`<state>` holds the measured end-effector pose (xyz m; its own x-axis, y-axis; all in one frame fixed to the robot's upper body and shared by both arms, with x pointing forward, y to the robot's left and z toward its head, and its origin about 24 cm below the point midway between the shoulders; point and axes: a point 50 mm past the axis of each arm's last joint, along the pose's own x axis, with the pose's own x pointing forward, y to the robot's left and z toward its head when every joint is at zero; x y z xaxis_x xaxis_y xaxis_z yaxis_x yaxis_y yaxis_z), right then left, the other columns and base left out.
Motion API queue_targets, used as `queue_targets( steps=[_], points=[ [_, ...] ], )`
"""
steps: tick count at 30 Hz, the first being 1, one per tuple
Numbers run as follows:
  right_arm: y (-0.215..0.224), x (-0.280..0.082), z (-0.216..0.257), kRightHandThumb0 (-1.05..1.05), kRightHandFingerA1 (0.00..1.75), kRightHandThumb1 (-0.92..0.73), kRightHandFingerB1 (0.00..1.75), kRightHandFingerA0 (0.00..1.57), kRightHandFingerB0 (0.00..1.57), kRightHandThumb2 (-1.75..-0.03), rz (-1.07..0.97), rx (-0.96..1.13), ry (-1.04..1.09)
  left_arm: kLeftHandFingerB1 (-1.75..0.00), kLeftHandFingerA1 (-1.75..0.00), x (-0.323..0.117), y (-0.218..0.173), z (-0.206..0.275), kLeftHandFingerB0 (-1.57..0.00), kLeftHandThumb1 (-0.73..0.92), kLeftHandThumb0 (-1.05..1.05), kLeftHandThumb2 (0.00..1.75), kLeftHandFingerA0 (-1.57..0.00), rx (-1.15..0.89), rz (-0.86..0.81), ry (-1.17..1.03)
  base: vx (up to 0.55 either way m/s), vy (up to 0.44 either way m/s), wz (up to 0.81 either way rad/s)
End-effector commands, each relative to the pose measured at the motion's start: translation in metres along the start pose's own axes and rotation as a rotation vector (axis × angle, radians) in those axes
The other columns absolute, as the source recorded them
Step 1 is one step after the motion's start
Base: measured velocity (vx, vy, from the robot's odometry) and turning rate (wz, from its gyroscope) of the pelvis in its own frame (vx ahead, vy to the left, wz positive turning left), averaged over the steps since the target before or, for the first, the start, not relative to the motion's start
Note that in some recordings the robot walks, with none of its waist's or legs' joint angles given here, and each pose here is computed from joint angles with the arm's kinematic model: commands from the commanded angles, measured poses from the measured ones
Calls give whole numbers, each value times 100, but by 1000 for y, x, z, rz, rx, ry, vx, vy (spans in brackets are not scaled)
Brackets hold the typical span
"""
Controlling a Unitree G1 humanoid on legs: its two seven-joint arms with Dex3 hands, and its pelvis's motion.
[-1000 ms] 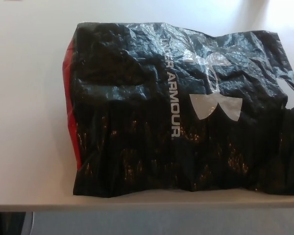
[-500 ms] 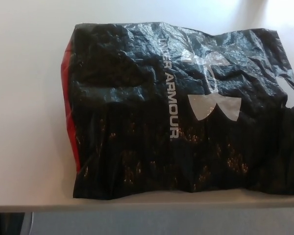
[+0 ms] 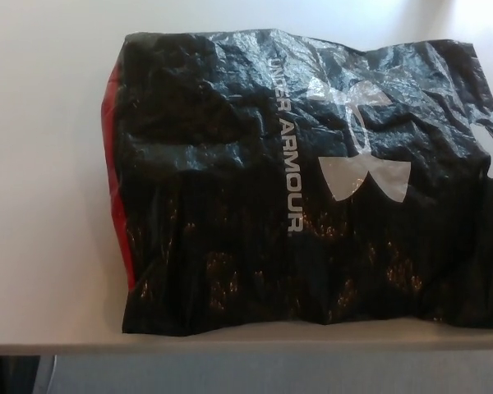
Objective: A plastic bag is kept in the middle of the desk and the robot uses both its hands to grab the bag from the left and right and brings its hands close together to compress the bag
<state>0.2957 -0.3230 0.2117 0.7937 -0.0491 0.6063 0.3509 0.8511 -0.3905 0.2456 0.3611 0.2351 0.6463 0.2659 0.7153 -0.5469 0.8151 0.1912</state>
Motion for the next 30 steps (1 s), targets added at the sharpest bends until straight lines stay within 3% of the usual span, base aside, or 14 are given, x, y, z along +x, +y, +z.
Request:
queue_targets(
  steps=[1, 2, 4, 5, 6, 7, 8, 9, 10, 13, 14, 15, 25, 30],
  points=[
    [14, 5, -32, -76, 33, -90, 25, 10, 10, -68, 6, -79, 205, -35, -51, -1, -13, -46, -24, 92, -74, 71, -32, 83, 20, 188, 0, 0, 0],
    [17, 4, -36, -76, 41, -71, 30, 4, 5, -107, 15, -88, 224, -35, -50, -3, -17, -52, -24, 92, -72, 72, -31, 67, 21, 217, 0, 0, 0],
    [22, 2, -43, -76, 41, -71, 31, 3, 4, -107, 21, -88, 253, -34, -48, -10, -24, -62, -22, 92, -68, 72, -29, 52, 8, 266, 0, 0, 0],
    [25, -1, -48, -77, 29, -90, 24, 8, 9, -69, 26, -90, 276, -33, -47, -14, -27, -68, -21, 92, -73, 72, -26, 40, 4, 293, 0, 0, 0],
    [30, -6, -56, -73, 38, -70, 33, 0, 8, -109, 38, -97, 319, -35, -48, -20, -34, -78, -22, 92, -73, 71, -28, 26, -3, 337, 0, 0, 0],
    [32, -7, -59, -73, 38, -70, 33, 0, 8, -109, 43, -103, 330, -35, -48, -23, -36, -81, -22, 92, -73, 71, -28, 35, -2, 345, 0, 0, 0],
    [35, -10, -64, -82, 32, -86, 24, 8, 11, -73, 44, -114, 356, -33, -46, -27, -39, -87, -23, 92, -73, 70, -29, 22, -4, 377, 0, 0, 0],
    [41, -16, -72, -85, 42, -75, 33, 0, 13, -107, 48, -117, 393, -33, -46, -35, -47, -96, -23, 92, -70, 70, -28, 17, -22, 429, 0, 0, 0],
    [44, -20, -76, -71, 44, -70, 38, 1, 7, -107, 51, -116, 410, -34, -45, -39, -52, -100, -23, 92, -67, 72, -27, 23, -37, 453, 0, 0, 0],
    [52, -25, -81, -83, 42, -74, 36, 0, 12, -106, 55, -105, 429, -33, -44, -45, -56, -108, -22, 92, -65, 74, -27, 43, -60, 496, 0, 0, 0],
    [55, -27, -84, -77, 31, -86, 25, 9, 12, -69, 57, -94, 444, -33, -44, -48, -59, -111, -23, 92, -66, 74, -27, 46, -67, 513, 0, 0, 0],
    [63, -30, -87, -84, 40, -74, 36, 0, 14, -107, 69, -90, 463, -32, -43, -52, -63, -115, -24, 92, -65, 72, -27, 27, -64, 549, 0, 0, 0],
    [128, -76, -107, -70, 41, -72, 39, 2, 5, -108, 218, -32, 627, -32, -40, -90, -98, -138, -26, 92, -65, 73, -31, 55, -141, 740, 0, 0, 0],
    [154, -90, -107, -81, 31, -75, 32, 1, 11, -107, 215, 118, 679, -33, -42, -107, -118, -140, -24, 92, -62, 74, -29, 30, -165, 775, 0, 0, 0]
  ],
)
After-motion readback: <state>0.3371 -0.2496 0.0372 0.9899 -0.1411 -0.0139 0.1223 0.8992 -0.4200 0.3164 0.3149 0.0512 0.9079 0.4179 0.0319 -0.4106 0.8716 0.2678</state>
